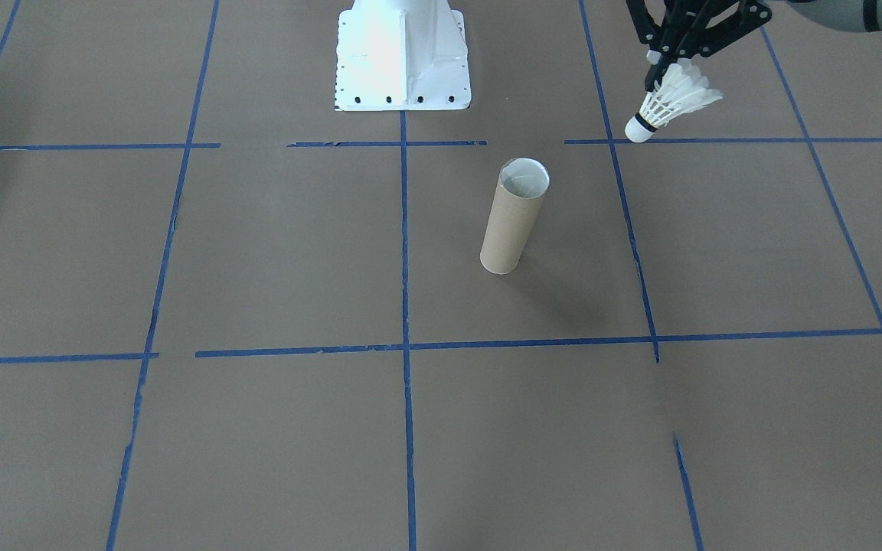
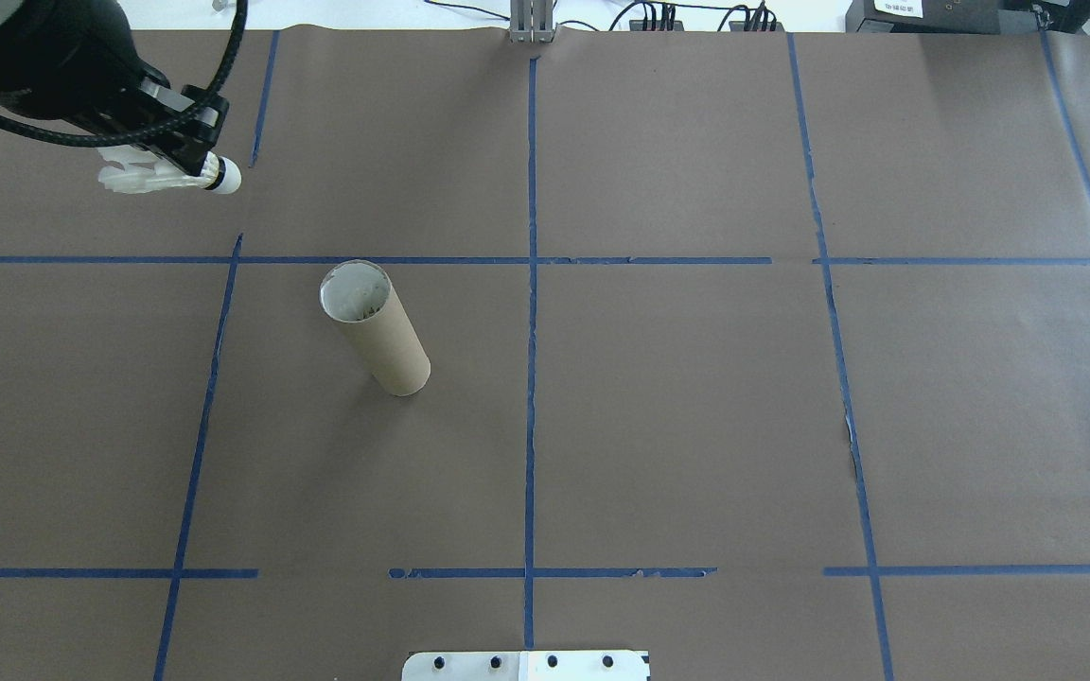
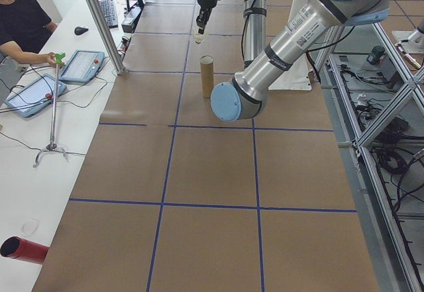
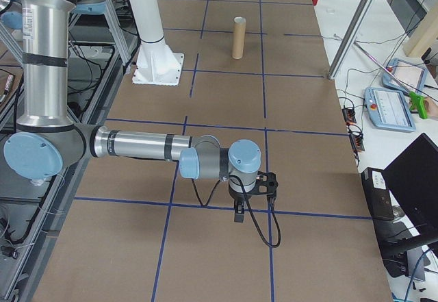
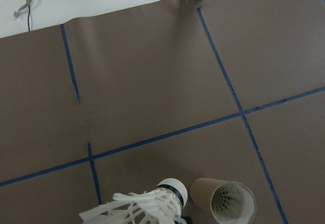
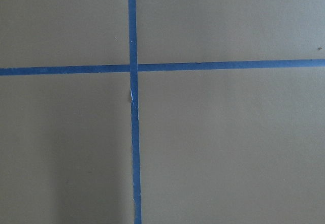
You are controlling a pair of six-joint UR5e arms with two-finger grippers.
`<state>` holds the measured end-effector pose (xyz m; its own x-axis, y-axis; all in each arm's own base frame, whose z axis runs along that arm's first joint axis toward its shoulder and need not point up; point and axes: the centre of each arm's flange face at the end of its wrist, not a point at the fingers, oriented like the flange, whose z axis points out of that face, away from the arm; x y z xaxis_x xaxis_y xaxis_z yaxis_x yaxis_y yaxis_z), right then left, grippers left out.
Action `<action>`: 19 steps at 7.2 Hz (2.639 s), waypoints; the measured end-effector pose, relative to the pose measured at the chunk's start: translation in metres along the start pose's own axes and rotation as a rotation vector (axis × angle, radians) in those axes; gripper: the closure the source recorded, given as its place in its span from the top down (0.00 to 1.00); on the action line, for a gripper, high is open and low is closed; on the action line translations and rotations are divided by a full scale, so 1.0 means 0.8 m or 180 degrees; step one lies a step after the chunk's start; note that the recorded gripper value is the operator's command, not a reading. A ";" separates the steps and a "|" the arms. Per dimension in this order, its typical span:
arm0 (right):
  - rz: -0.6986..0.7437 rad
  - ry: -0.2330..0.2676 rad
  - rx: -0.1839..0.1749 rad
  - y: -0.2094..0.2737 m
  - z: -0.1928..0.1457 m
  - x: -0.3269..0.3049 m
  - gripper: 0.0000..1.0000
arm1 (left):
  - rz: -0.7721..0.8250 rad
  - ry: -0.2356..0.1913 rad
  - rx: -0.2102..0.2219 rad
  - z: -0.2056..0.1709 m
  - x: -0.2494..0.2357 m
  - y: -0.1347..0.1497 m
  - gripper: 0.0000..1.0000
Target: Collect badminton balls into bucket
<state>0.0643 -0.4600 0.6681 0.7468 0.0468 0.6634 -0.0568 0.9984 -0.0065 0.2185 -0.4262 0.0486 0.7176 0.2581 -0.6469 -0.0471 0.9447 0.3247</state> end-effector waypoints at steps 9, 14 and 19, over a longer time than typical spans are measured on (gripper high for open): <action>0.0000 0.0000 0.0000 0.000 0.000 0.000 1.00 | 0.0325 -0.1366 -0.0538 0.122 0.175 -0.010 0.00; 0.0000 0.0000 0.0000 0.000 0.000 0.000 1.00 | 0.0393 -0.1334 -0.0532 0.158 0.194 -0.029 0.00; 0.0000 0.0000 0.0000 0.000 0.000 0.000 1.00 | 0.0432 -0.1332 -0.0584 0.176 0.193 -0.019 0.98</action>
<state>0.0643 -0.4600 0.6680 0.7468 0.0469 0.6634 -0.0568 0.9984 -0.0066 0.4274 -0.4293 0.0408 0.9129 0.3136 -0.2612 -0.2548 0.9379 0.2355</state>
